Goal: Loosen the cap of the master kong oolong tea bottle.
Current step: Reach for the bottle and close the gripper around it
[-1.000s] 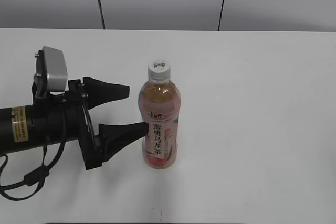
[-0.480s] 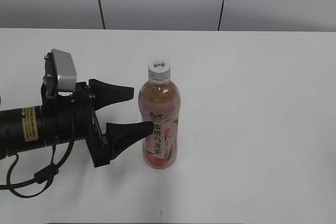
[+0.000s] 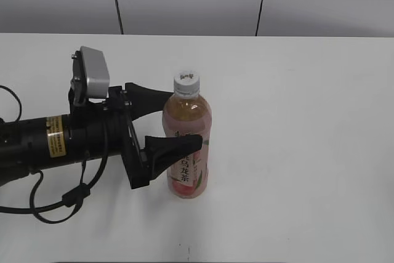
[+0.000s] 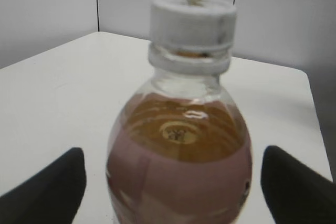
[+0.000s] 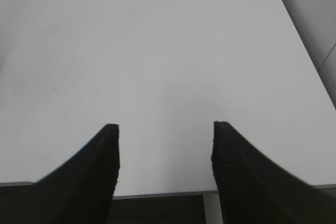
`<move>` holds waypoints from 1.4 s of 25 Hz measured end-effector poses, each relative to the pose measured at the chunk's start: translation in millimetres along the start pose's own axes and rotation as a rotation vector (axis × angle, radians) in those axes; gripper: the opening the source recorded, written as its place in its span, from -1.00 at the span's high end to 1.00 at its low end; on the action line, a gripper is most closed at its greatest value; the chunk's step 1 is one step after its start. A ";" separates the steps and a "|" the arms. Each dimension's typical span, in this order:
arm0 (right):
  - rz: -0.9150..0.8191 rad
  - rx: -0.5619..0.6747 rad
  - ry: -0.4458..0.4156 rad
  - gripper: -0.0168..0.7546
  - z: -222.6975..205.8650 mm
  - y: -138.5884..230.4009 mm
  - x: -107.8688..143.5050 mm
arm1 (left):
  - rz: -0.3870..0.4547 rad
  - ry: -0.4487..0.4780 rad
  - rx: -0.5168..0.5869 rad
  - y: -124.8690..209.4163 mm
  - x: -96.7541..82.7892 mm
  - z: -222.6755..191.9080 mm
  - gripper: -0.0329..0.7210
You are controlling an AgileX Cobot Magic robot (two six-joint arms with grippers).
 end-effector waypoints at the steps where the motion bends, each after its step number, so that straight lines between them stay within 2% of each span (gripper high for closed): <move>1: 0.000 0.000 0.000 -0.15 0.0 0.0 0.0 | 0.000 0.000 -0.004 -1.4 0.9 -1.1 -0.72; 9: 0.000 0.000 0.000 -0.15 0.0 0.0 0.0 | -0.008 0.029 -0.033 -10.5 -3.8 -14.9 -0.71; 16: 0.000 0.000 0.000 -0.15 0.0 0.0 0.0 | 0.061 0.015 0.011 14.7 -2.7 -22.5 -0.69; 30: 0.000 0.000 0.000 -0.15 0.0 0.0 0.0 | 0.038 0.012 -0.010 10.2 6.1 -30.5 -0.66; 32: 0.000 0.000 0.000 -0.15 0.0 0.0 0.0 | 0.037 0.012 -0.012 9.7 6.5 -30.8 -0.62; 35: 0.000 0.000 0.000 -0.15 0.0 0.0 0.0 | 0.035 0.018 -0.013 9.4 5.3 -31.0 -0.44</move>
Point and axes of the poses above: a point on each arm's last joint axis where the gripper is mounted, z pointing back along that axis away from the gripper, x along the wrist's bending axis when the last joint is at zero, y = z × x, the point moved 8 cm from there along -z, pointing out along that axis toward the gripper, and after that the axes turned 9 degrees about -z, right-handed, at the moved point
